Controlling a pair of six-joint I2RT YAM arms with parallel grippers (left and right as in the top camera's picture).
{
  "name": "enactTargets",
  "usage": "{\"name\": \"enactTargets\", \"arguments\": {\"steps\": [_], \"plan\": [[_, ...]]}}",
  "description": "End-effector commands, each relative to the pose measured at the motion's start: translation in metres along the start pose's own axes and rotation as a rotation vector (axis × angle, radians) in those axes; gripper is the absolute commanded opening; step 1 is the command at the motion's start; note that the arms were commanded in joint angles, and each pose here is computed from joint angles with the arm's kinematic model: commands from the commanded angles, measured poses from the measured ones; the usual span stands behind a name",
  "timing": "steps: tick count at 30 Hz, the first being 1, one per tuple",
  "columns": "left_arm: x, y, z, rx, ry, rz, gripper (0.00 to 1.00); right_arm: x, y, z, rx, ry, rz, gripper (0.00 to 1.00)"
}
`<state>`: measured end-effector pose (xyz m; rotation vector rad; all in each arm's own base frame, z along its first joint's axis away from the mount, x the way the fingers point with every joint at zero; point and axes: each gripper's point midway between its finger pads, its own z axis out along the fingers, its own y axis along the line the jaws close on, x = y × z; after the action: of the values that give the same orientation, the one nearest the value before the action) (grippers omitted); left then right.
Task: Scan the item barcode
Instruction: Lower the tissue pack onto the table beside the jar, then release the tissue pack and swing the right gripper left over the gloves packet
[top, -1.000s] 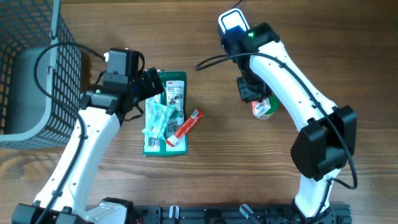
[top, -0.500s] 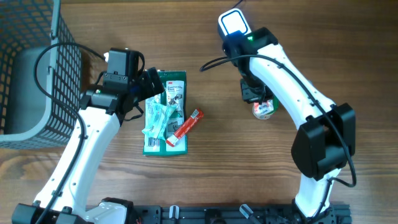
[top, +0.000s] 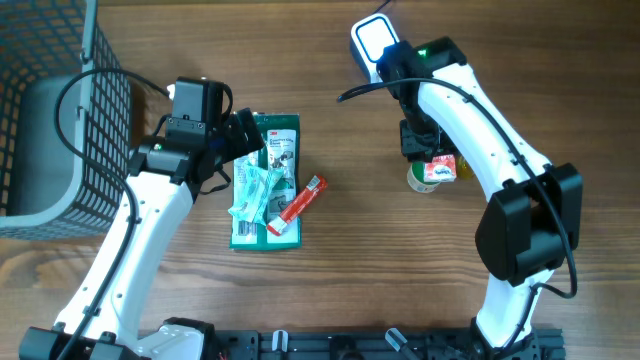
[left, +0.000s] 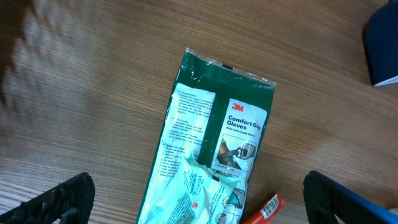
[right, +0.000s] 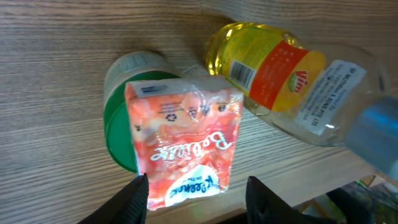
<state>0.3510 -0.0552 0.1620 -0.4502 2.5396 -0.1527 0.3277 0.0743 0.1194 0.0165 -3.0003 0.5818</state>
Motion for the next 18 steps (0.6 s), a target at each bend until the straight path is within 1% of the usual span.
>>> {"name": "enactTargets", "arguments": {"steps": [1,3,6,9,13,14,15,16,18], "plan": [[-0.003,0.002,-0.001,-0.007,-0.010,0.005,1.00,0.004,0.025,0.004,-0.118,0.045,0.007,0.52],[-0.003,0.002,-0.001,-0.007,-0.010,0.005,1.00,0.005,0.046,0.000,-0.233,0.057,-0.020,0.51],[-0.003,0.002,-0.001,-0.007,-0.010,0.005,1.00,0.000,0.091,-0.014,-0.414,0.016,-0.094,0.51],[-0.003,0.002,-0.001,-0.007,-0.010,0.005,1.00,-0.002,0.116,-0.025,-0.468,-0.030,-0.121,0.51],[-0.003,0.002,-0.001,-0.007,-0.010,0.005,1.00,0.001,0.148,-0.037,-0.492,-0.083,-0.126,0.52],[-0.003,0.002,-0.001,-0.007,-0.010,0.005,1.00,0.003,0.159,-0.041,-0.500,-0.096,-0.125,0.54],[-0.003,0.002,-0.001,-0.007,-0.010,0.005,1.00,0.003,0.166,-0.044,-0.510,-0.109,-0.115,0.68],[-0.003,0.002,-0.001,-0.007,-0.010,0.005,1.00,0.005,0.178,-0.049,-0.526,-0.120,-0.086,0.96],[-0.003,0.002,-0.001,-0.007,-0.010,0.005,1.00,0.010,0.196,-0.057,-0.557,-0.132,-0.069,1.00]]}}
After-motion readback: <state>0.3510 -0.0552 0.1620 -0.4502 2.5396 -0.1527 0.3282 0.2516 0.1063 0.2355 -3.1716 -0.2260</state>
